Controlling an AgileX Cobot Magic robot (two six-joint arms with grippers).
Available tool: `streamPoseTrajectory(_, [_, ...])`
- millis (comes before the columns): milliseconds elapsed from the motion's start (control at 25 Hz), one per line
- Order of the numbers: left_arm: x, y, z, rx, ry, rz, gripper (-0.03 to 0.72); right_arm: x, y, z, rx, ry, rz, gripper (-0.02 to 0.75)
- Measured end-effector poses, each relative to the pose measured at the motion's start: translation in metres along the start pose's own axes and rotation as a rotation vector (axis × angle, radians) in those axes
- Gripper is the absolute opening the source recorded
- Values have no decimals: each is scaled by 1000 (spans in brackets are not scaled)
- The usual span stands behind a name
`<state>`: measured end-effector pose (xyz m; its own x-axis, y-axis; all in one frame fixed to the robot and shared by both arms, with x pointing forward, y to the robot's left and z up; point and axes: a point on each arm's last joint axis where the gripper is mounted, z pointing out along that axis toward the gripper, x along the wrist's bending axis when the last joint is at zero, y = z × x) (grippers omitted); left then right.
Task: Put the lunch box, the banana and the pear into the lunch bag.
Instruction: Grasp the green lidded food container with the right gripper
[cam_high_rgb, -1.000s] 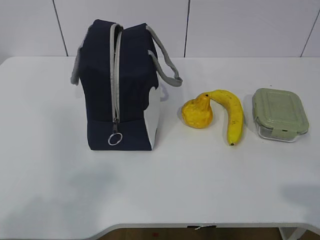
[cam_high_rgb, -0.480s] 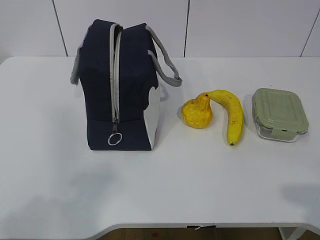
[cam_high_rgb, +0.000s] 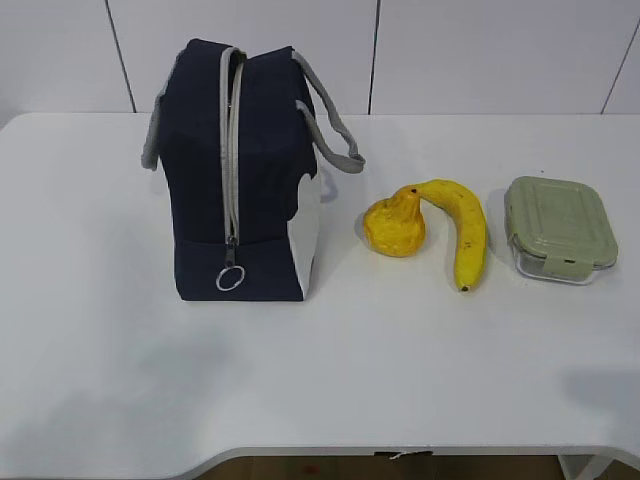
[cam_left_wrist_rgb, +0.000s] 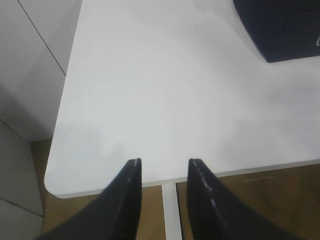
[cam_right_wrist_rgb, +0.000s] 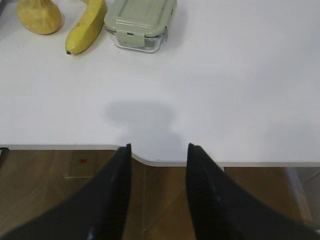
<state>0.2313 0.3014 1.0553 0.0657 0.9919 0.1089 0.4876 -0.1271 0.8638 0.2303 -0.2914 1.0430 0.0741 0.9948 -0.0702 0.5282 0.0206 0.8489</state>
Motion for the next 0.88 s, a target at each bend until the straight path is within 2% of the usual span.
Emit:
streamPoseTrajectory(280, [0, 0, 0, -1, -9, 5, 236, 0, 0, 0, 0, 3, 0, 306])
streamPoseTrajectory(880, [0, 0, 0, -4, -32, 13, 236, 4, 2, -1, -17, 68, 4, 306])
